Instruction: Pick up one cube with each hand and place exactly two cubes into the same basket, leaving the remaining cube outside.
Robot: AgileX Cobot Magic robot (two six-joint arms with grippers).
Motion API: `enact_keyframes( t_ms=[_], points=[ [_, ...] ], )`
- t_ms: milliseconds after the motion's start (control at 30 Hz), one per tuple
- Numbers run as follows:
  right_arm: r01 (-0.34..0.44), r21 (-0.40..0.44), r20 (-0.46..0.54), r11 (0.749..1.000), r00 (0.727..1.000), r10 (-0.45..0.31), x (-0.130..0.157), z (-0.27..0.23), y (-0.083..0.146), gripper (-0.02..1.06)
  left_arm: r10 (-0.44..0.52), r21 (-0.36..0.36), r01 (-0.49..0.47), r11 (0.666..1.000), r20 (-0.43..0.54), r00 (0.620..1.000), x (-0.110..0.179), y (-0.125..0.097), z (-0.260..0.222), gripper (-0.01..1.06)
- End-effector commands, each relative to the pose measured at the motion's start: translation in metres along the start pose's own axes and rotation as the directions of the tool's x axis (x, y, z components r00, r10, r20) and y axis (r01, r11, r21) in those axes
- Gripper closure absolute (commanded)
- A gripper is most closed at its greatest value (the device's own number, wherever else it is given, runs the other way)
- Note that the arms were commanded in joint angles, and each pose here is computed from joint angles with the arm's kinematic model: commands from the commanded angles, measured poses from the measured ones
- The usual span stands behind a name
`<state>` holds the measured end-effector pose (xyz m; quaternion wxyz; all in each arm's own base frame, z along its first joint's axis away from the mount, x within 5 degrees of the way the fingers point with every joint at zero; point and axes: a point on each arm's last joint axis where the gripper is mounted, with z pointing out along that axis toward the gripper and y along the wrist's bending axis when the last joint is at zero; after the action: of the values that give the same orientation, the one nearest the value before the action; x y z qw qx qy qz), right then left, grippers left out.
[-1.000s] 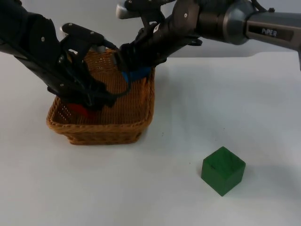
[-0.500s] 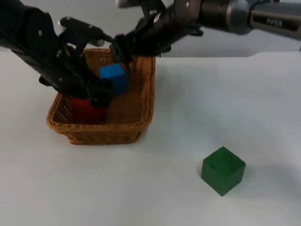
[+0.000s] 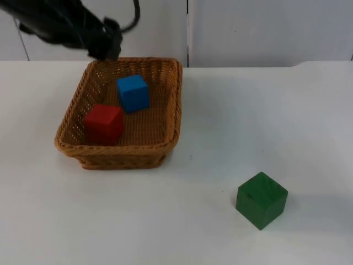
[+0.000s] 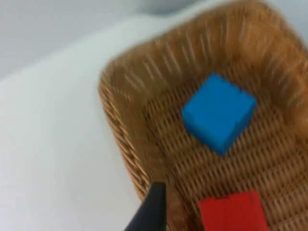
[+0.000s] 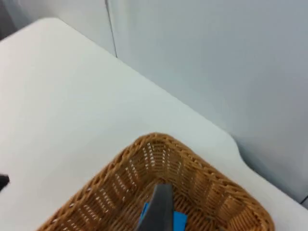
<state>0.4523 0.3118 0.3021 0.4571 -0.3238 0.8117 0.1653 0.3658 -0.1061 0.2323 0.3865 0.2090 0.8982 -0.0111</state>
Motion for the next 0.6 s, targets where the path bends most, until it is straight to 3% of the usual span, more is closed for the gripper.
enact_keyframes(
  t_ms=[0, 233, 567],
  points=[
    [0.018, -0.007, 0.019, 1.000, 1.000, -0.018, -0.020, -0.029, 0.004, 0.30, -0.022, -0.004, 0.022, 1.000, 0.050, 0.999, -0.012, 0.002, -0.024, 0.20],
    [0.029, -0.021, 0.006, 0.999, 1.000, -0.029, -0.038, -0.067, 0.008, 0.30, -0.049, -0.011, 0.052, 0.999, 0.180, 0.982, -0.031, 0.006, -0.077, 0.20],
    [0.019, -0.049, -0.042, 0.999, 0.999, -0.021, -0.044, -0.092, 0.012, 0.30, -0.061, -0.009, 0.064, 0.998, 0.195, 0.979, -0.033, 0.007, -0.100, 0.20]
  ],
)
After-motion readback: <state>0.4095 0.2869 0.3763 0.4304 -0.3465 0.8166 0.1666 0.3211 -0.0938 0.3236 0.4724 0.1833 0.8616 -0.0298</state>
